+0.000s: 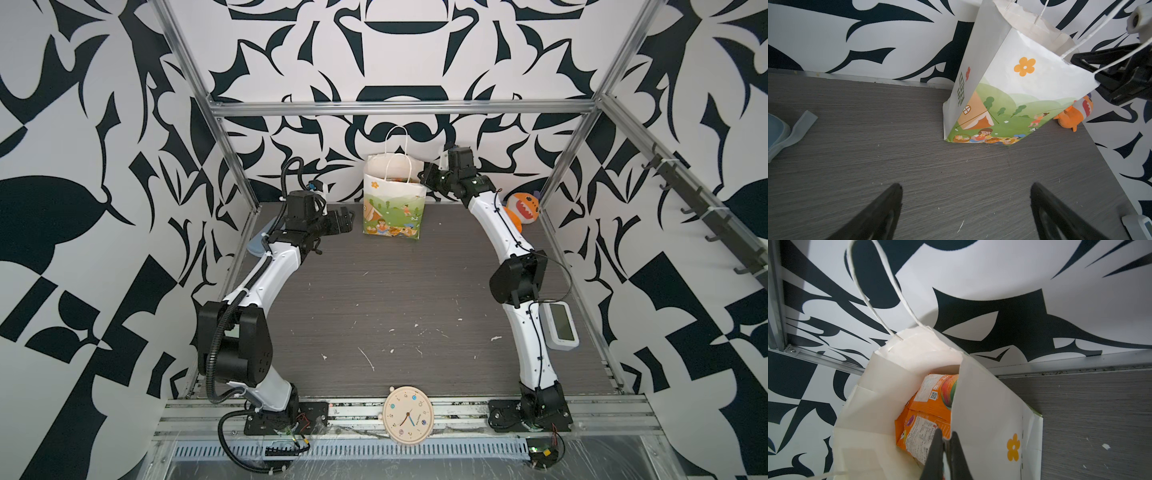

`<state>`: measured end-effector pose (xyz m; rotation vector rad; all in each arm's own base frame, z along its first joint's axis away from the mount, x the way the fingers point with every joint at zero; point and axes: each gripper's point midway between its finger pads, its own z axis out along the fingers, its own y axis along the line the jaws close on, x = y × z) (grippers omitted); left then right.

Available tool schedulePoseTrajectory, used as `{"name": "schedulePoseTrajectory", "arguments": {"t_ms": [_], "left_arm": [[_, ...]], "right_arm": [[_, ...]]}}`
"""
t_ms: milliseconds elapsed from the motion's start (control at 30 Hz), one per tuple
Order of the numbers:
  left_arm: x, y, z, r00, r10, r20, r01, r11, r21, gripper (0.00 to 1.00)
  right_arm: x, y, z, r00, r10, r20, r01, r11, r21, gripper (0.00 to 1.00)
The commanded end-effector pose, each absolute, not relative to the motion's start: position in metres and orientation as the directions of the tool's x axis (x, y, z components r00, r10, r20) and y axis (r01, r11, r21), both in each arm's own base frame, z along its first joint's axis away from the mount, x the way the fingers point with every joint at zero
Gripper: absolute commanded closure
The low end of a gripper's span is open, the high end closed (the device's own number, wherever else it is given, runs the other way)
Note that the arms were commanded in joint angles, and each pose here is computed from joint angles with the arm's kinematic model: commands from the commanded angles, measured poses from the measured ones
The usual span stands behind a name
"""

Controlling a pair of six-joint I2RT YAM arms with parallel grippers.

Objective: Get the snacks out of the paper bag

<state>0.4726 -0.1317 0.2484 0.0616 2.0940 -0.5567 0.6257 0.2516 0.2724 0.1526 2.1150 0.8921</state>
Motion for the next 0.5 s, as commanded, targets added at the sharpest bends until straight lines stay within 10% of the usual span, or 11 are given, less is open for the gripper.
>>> {"name": "schedulePoseTrajectory", "arguments": {"t_ms": [0,467], "left_arm": [[0.467,-0.128,0.26,-0.535,-0.169,-0.828,0.26,0.899,-0.351,0.01],[0.469,-0.121,0.266,-0.521,-0.158,-0.839,0.236,0.918,-0.319,0.01]], "right_arm": [[0.62,0.259,0.308,-0.611,0.407,-0.679,-0.238,0.724,0.648,0.96],[0.602,0.267,0.318,-0.639,0.413,-0.649,-0.212,0.716,0.665,1.0]]}}
